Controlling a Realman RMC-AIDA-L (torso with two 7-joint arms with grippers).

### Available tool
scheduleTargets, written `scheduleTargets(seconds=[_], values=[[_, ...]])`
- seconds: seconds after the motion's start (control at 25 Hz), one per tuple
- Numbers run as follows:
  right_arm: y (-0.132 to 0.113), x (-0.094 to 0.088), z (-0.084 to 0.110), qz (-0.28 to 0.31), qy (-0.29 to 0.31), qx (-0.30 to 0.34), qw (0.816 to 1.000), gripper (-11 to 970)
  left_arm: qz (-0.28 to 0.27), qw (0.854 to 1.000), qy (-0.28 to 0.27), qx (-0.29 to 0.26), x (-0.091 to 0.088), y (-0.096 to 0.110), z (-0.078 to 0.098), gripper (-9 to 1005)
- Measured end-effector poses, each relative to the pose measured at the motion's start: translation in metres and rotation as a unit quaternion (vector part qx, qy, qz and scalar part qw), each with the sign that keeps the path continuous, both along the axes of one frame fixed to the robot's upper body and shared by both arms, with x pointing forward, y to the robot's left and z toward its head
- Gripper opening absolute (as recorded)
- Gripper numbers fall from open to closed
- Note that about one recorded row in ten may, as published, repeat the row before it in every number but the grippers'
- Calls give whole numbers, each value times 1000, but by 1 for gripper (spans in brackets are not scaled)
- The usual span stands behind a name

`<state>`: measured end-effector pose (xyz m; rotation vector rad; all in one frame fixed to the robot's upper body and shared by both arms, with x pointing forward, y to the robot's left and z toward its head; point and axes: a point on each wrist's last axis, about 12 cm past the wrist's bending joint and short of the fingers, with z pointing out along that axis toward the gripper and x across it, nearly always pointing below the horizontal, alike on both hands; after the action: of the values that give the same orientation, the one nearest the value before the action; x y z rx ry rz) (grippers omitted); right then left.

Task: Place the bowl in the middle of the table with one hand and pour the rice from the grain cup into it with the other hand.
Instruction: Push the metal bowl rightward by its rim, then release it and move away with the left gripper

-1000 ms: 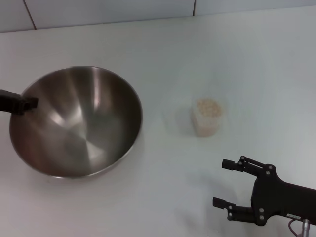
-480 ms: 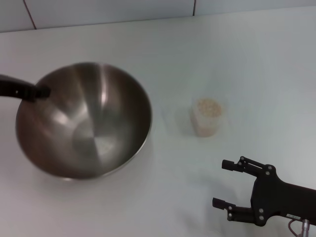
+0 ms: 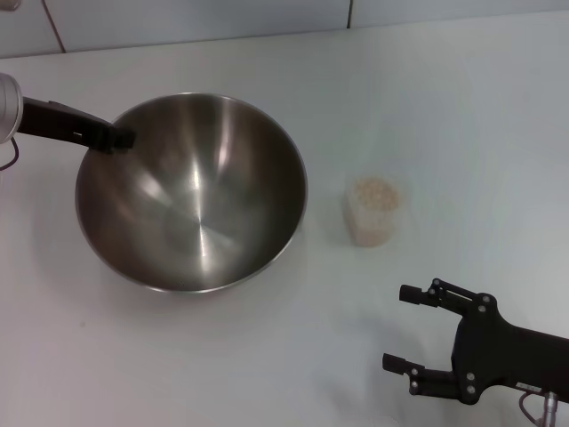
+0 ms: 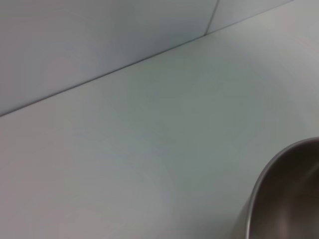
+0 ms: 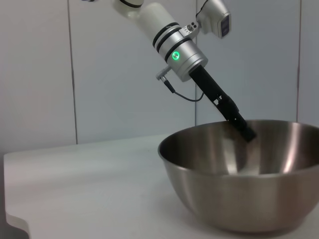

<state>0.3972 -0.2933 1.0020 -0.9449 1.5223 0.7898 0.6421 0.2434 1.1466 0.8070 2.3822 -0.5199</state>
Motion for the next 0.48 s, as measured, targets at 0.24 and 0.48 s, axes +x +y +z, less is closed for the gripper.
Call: scheduleTargets(seconds=[0.24, 0.48], values=[[0, 0, 0, -2, -1, 1, 1000, 815, -5, 1000, -6, 5, -1, -2, -4, 39], [0, 1, 0, -4, -2, 3, 1000, 815, -3, 999, -31, 4, -5, 4, 1, 71]])
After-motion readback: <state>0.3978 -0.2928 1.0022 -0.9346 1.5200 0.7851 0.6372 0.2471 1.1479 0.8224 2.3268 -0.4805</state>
